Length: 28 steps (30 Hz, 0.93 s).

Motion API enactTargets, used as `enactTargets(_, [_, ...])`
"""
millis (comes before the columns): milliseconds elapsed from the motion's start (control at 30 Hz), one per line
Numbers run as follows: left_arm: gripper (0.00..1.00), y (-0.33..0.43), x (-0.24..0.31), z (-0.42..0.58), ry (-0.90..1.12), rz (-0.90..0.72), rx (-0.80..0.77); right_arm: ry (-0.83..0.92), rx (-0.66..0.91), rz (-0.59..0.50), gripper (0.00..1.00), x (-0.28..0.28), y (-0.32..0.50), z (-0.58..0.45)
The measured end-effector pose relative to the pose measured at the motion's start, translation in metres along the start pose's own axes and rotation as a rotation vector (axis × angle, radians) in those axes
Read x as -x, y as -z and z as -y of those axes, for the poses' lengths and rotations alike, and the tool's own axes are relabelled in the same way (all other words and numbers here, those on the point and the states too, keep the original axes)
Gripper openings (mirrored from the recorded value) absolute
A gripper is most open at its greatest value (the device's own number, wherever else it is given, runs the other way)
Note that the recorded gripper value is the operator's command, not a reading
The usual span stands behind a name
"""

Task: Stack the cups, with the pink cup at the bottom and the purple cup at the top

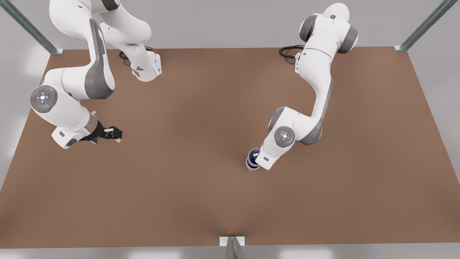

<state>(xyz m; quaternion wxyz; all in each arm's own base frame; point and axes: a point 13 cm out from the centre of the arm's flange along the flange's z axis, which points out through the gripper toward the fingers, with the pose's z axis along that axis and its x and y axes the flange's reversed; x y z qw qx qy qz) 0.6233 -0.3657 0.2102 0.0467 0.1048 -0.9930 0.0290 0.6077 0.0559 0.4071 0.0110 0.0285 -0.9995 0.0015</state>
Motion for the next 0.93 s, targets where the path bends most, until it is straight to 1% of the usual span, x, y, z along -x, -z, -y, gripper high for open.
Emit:
enactTargets(133, [0.21, -0.009, 0.002, -0.001, 0.041, 0.000, 0.003, -0.016, 0.001, -0.009, 1.00, -0.002, -0.001, 0.003])
enactTargets(200, [0.88, -0.014, 0.002, -0.001, 0.058, -0.002, 0.004, -0.021, 0.001, -0.013, 1.00, -0.003, -0.001, 0.004])
enactTargets(233, [1.00, -0.016, 0.002, 0.000, 0.065, -0.002, 0.001, -0.024, 0.001, -0.015, 1.00, -0.003, -0.001, 0.004])
enactTargets(500, [1.00, -0.010, 0.007, 0.004, 0.095, 0.017, -0.021, -0.039, 0.002, -0.026, 1.00, -0.005, -0.004, 0.005])
enactTargets(567, [0.99, 0.023, 0.010, -0.006, 0.105, 0.041, -0.025, -0.043, 0.005, -0.027, 1.00, -0.005, -0.005, 0.005])
enactTargets(600, [0.99, 0.057, 0.018, -0.025, 0.118, 0.064, -0.019, -0.045, 0.006, -0.028, 1.00, -0.005, -0.005, 0.005])
enactTargets(667, [0.99, 0.143, 0.039, -0.102, 0.150, 0.111, 0.013, -0.048, 0.007, -0.027, 1.00, -0.005, -0.004, 0.005])
enactTargets(733, [1.00, 0.209, 0.041, -0.185, 0.161, 0.123, 0.063, -0.049, 0.007, -0.028, 1.00, -0.004, -0.004, 0.005])
enactTargets(800, [1.00, 0.229, 0.026, -0.230, 0.135, 0.083, 0.108, -0.051, 0.008, -0.028, 1.00, -0.005, -0.004, 0.004])
enactTargets(933, [1.00, 0.233, 0.001, -0.246, 0.026, 0.000, 0.151, -0.056, 0.009, -0.029, 1.00, -0.005, -0.005, 0.005])
